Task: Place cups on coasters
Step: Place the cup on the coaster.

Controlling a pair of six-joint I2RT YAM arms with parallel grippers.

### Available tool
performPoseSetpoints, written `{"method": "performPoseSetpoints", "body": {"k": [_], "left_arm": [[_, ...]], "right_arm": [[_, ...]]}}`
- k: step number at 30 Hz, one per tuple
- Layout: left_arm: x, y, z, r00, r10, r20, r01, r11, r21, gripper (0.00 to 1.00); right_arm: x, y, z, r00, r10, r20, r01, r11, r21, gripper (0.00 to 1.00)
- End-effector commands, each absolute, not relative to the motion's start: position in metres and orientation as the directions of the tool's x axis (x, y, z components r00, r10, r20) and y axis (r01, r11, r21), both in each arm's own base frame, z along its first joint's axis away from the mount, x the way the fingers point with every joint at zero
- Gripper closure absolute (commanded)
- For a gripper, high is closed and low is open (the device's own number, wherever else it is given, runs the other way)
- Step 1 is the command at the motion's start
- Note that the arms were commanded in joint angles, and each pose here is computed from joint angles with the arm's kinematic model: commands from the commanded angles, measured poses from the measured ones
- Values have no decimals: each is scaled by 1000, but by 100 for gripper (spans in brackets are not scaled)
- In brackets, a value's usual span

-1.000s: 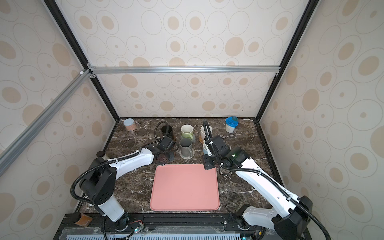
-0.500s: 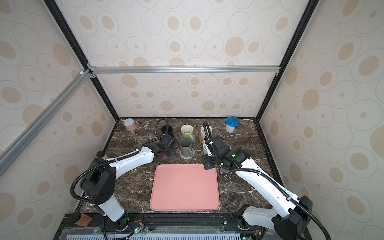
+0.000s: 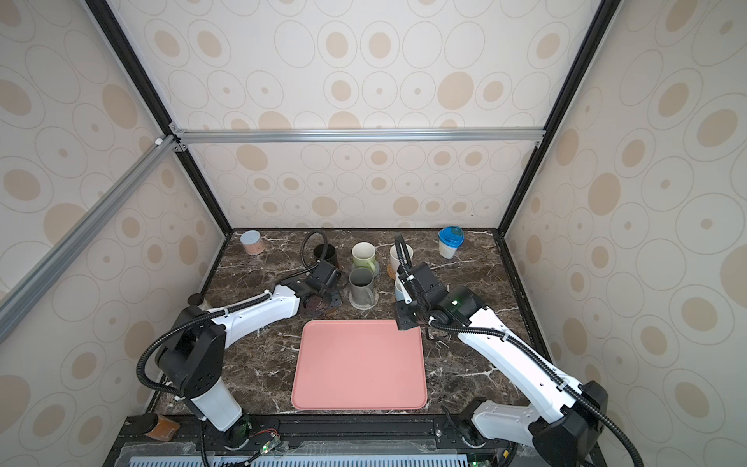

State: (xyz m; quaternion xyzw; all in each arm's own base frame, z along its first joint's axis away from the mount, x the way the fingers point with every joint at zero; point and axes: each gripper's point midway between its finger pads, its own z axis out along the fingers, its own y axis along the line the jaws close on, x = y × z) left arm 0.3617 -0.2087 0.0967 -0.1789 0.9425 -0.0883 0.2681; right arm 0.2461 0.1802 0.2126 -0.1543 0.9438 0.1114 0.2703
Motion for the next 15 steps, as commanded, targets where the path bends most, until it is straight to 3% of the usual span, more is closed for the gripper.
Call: {"method": "performPoseSetpoints", "body": {"k": [1,15], "left_arm": [[368,-208,114,-760,-403,-509,-278,911,-305,48],[351,-197,182,-649,-384,-657,-95,898,-430,36]], "right_arm": [[243,175,218,-802,-238,-547,-349,931,107,44],[263,141,246,-709,-194,-678,-256,967,-10,41]]}}
